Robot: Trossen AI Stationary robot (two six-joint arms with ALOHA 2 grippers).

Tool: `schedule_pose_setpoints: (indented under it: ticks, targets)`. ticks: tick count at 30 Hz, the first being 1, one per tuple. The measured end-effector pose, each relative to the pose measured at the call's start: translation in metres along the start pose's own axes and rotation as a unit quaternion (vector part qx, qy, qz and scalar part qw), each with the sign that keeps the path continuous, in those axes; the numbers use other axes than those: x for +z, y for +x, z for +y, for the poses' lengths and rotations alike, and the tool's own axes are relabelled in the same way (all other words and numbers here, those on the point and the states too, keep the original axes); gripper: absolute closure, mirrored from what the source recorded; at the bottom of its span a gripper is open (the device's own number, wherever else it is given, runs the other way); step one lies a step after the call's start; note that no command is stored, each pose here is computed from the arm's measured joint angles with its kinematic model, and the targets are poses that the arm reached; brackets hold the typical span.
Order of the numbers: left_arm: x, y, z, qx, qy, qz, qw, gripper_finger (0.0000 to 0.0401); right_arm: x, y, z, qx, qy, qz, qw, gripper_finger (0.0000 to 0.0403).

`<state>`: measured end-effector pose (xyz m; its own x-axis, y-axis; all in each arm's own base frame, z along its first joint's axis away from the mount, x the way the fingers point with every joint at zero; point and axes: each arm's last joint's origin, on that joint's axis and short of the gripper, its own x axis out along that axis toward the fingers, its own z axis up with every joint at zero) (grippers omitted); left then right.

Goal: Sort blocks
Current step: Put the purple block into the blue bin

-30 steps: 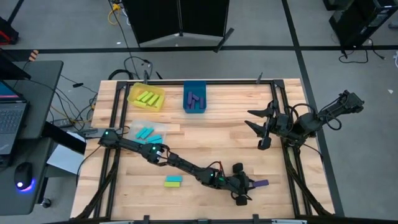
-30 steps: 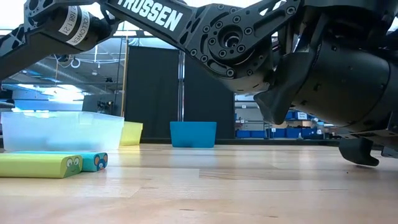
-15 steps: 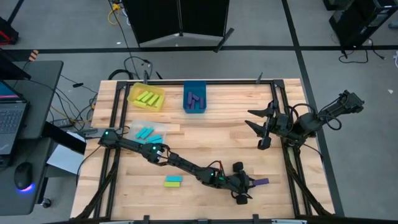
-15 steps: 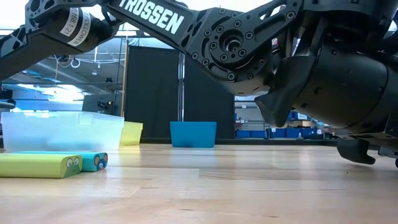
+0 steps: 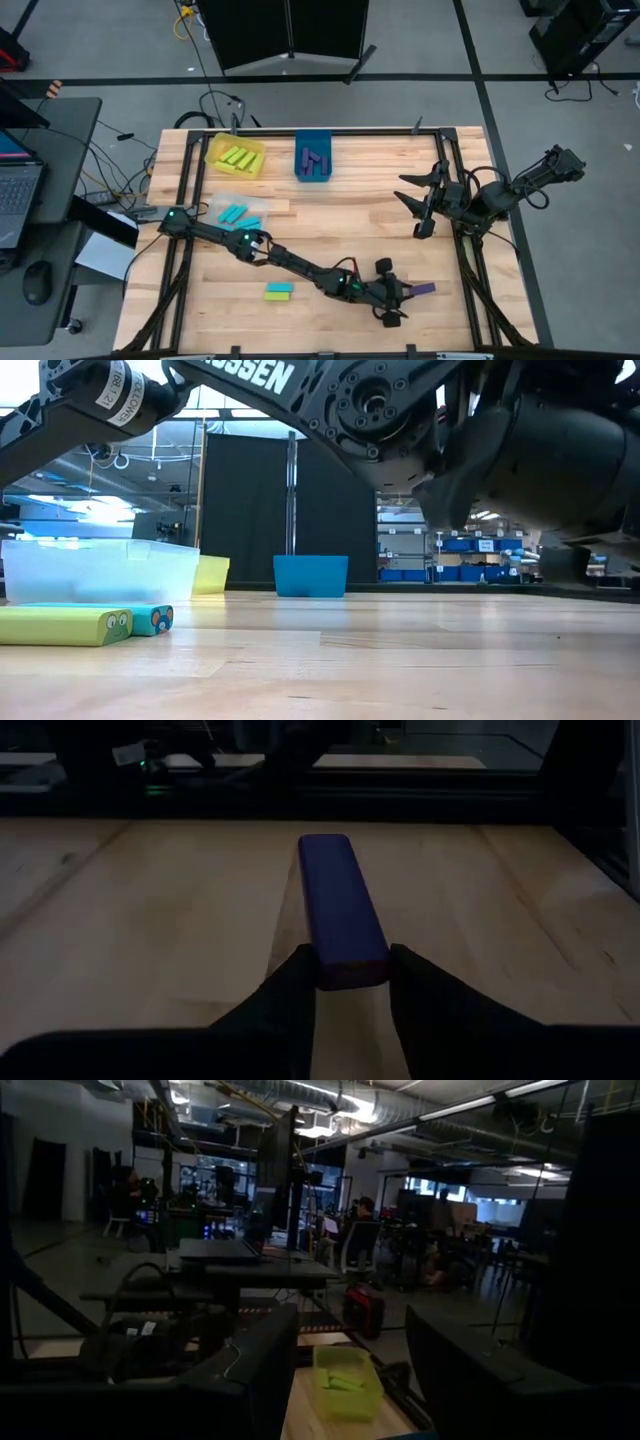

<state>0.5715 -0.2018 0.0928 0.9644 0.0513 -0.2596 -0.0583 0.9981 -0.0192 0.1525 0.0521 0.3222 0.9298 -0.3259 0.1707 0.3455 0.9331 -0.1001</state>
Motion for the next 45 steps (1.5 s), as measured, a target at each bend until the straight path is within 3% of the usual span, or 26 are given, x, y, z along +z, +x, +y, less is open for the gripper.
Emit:
schedule_pose_setpoints:
  ticks: [12, 23, 45]
  targets:
    - [0.001, 0.004, 0.012, 0.021, -0.001, 0.013, 1.000, 0.0287, 0.004, -0.002, -0.003, -0.004, -0.001, -0.015, 1.000, 0.0204]
    - [0.026, 0.001, 0.028, 0.048, 0.003, 0.015, 0.999, 0.0287, 0.009, -0.011, -0.005, -0.008, -0.008, -0.018, 1.000, 0.0204]
    - [0.079, -0.004, 0.101, 0.200, 0.001, 0.028, 0.979, 0.0287, 0.022, -0.032, -0.012, -0.022, -0.024, -0.026, 0.999, 0.0204]
